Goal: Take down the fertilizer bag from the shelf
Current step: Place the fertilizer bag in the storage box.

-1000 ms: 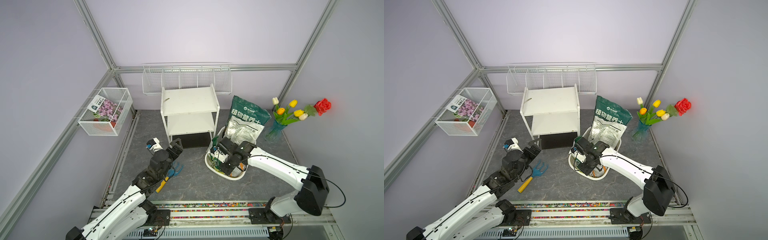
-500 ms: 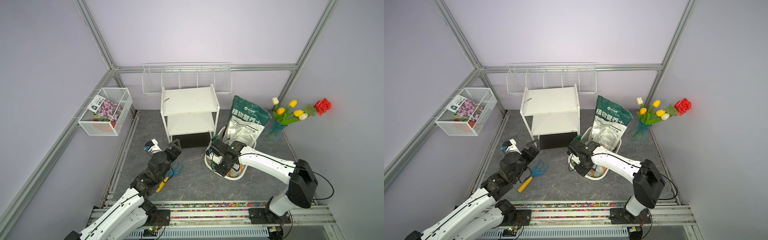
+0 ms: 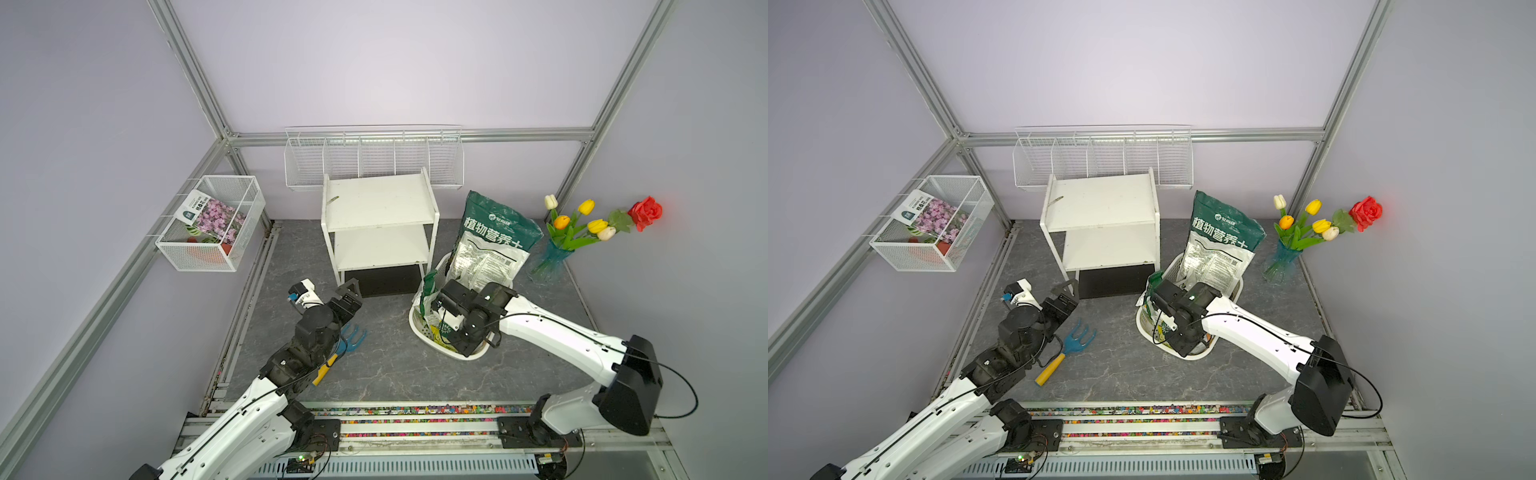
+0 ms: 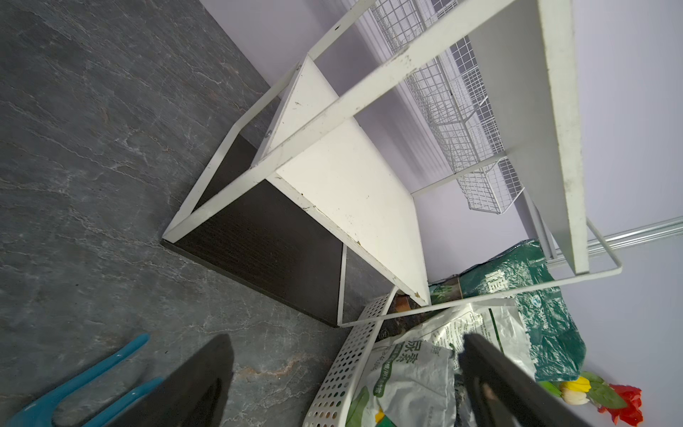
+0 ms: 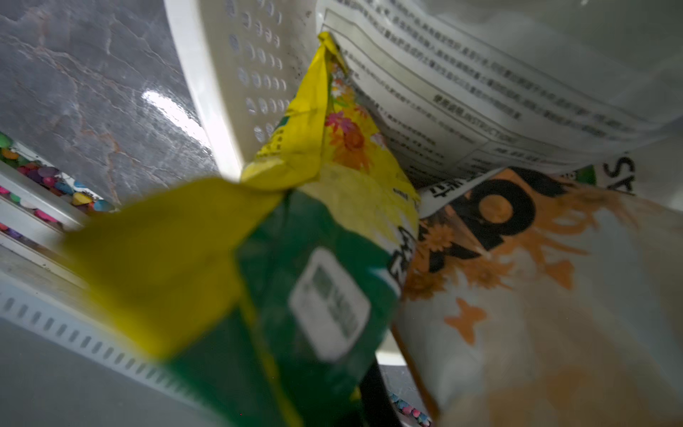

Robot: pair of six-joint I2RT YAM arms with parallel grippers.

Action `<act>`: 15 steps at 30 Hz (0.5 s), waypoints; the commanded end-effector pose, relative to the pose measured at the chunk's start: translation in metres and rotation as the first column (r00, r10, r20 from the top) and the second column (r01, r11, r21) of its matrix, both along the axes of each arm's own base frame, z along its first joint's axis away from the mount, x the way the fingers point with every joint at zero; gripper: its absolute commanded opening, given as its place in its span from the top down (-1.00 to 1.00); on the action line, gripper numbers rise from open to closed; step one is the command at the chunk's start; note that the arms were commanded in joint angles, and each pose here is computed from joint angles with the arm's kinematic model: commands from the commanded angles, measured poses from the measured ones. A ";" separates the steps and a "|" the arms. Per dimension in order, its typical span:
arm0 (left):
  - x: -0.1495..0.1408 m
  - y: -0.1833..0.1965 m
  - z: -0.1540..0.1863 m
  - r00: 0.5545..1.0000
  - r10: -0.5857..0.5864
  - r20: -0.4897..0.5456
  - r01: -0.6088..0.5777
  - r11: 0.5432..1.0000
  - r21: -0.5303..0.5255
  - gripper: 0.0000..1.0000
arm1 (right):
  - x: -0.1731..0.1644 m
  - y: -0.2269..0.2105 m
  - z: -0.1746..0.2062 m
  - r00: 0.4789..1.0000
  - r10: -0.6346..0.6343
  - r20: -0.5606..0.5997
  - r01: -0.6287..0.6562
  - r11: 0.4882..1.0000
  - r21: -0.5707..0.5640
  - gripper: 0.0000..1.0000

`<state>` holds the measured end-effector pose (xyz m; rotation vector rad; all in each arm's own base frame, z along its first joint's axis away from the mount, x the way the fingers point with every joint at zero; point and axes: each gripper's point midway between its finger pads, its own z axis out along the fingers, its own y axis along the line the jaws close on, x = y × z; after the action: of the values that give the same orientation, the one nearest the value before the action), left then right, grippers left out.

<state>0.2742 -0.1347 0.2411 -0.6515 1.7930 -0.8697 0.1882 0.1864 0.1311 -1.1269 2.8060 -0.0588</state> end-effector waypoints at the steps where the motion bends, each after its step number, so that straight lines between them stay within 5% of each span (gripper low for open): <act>1: 0.000 0.003 0.000 1.000 0.009 0.005 -0.009 1.000 -0.005 -0.98 | -0.005 -0.019 -0.010 0.999 -0.022 -0.048 0.016 0.992 -0.123 1.00; 7: -0.002 0.006 0.004 1.000 0.018 0.010 -0.018 1.000 0.002 -0.98 | 0.002 -0.027 -0.025 0.996 -0.026 -0.085 0.003 0.967 -0.256 1.00; 15: -0.002 0.008 0.009 0.999 0.026 0.023 -0.026 1.000 0.006 -0.98 | 0.037 0.031 -0.037 1.000 0.005 -0.016 -0.006 0.994 -0.109 1.00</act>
<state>0.2723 -0.1306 0.2467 -0.6578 1.7695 -0.8726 0.1992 0.1872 0.1030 -1.1973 2.9243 -0.2587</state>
